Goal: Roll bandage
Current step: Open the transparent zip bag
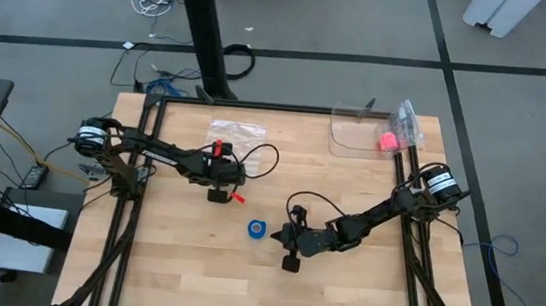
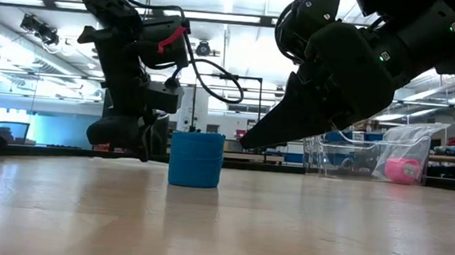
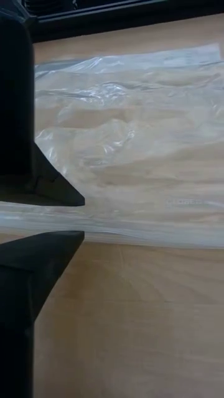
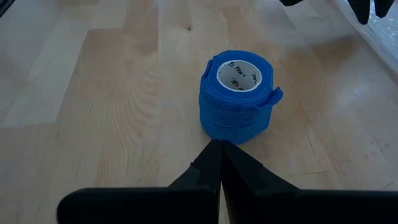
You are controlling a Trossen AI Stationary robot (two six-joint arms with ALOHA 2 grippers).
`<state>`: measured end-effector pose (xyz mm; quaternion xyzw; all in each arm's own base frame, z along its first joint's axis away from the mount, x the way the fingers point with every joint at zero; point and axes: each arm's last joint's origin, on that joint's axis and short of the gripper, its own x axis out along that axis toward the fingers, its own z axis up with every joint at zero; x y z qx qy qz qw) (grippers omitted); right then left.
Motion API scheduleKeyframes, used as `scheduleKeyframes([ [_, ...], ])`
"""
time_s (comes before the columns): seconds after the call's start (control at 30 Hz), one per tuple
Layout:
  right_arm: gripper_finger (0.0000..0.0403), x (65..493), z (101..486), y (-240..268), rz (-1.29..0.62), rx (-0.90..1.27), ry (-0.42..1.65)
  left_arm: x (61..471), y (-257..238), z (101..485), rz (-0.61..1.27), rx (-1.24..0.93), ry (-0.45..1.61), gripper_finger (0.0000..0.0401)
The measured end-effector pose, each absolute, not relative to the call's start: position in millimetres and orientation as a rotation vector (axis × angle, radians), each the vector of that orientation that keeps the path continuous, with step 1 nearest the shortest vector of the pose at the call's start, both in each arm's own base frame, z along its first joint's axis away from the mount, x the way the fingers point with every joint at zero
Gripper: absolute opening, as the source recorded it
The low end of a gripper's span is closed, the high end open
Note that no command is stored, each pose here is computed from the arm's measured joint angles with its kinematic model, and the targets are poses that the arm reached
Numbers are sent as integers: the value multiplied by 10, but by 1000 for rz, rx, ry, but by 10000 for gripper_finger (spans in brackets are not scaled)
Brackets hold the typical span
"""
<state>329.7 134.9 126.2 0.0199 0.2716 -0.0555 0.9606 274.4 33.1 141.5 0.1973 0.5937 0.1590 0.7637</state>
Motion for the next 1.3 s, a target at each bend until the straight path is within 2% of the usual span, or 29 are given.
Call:
scheduleKeyframes([
  [0.93,11,3288,1263,1371,-107,39,550,2769,299,1420,296,423,1269,82],
  [1.3,11,3286,1263,1377,-105,41,549,2766,413,1425,340,405,1266,90],
])
